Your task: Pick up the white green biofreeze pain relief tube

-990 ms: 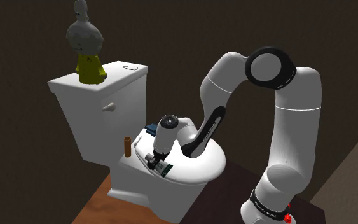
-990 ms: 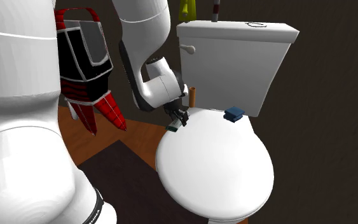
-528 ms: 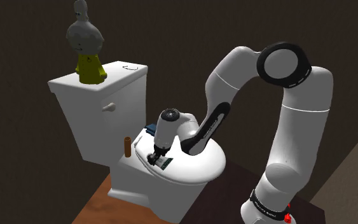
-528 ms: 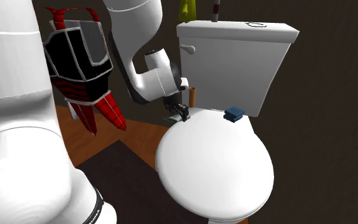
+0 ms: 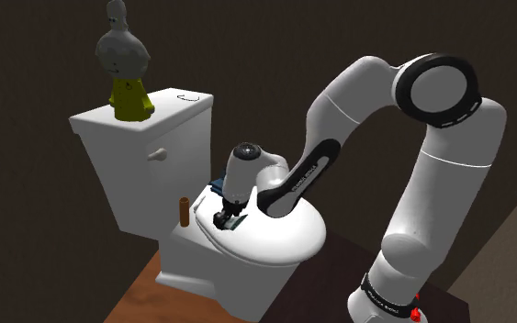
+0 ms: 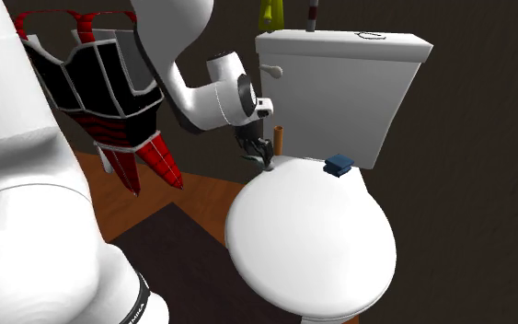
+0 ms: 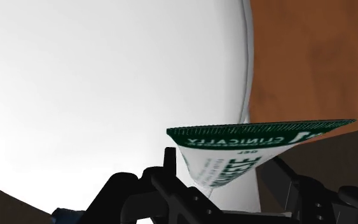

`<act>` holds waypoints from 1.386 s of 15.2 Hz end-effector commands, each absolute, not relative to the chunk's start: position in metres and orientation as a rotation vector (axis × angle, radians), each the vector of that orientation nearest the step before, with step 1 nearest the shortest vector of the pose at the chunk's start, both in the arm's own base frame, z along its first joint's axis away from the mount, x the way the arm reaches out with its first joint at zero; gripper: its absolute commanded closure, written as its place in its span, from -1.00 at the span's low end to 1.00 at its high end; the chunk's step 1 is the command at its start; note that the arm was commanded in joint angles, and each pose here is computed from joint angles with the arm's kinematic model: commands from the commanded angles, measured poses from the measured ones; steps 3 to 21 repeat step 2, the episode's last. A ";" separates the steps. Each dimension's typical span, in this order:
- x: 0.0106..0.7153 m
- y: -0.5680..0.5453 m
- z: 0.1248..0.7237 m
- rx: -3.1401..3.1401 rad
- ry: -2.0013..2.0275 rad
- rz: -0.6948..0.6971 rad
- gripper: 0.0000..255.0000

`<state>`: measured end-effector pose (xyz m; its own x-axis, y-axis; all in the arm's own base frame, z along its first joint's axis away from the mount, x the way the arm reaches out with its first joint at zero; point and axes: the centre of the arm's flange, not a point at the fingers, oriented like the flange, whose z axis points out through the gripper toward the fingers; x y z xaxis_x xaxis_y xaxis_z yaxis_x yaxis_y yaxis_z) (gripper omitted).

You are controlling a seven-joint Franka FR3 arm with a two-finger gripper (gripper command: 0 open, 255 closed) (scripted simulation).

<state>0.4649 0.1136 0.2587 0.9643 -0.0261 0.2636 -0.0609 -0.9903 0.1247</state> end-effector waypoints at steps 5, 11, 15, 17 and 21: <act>0.465 0.113 0.265 2.983 -0.067 0.397 1.00; 0.465 0.113 0.265 2.983 -0.067 0.397 1.00; 0.465 0.113 0.265 2.983 -0.067 0.397 1.00; 0.465 0.113 0.265 2.983 -0.067 0.397 1.00; 0.465 0.113 0.265 2.983 -0.067 0.397 1.00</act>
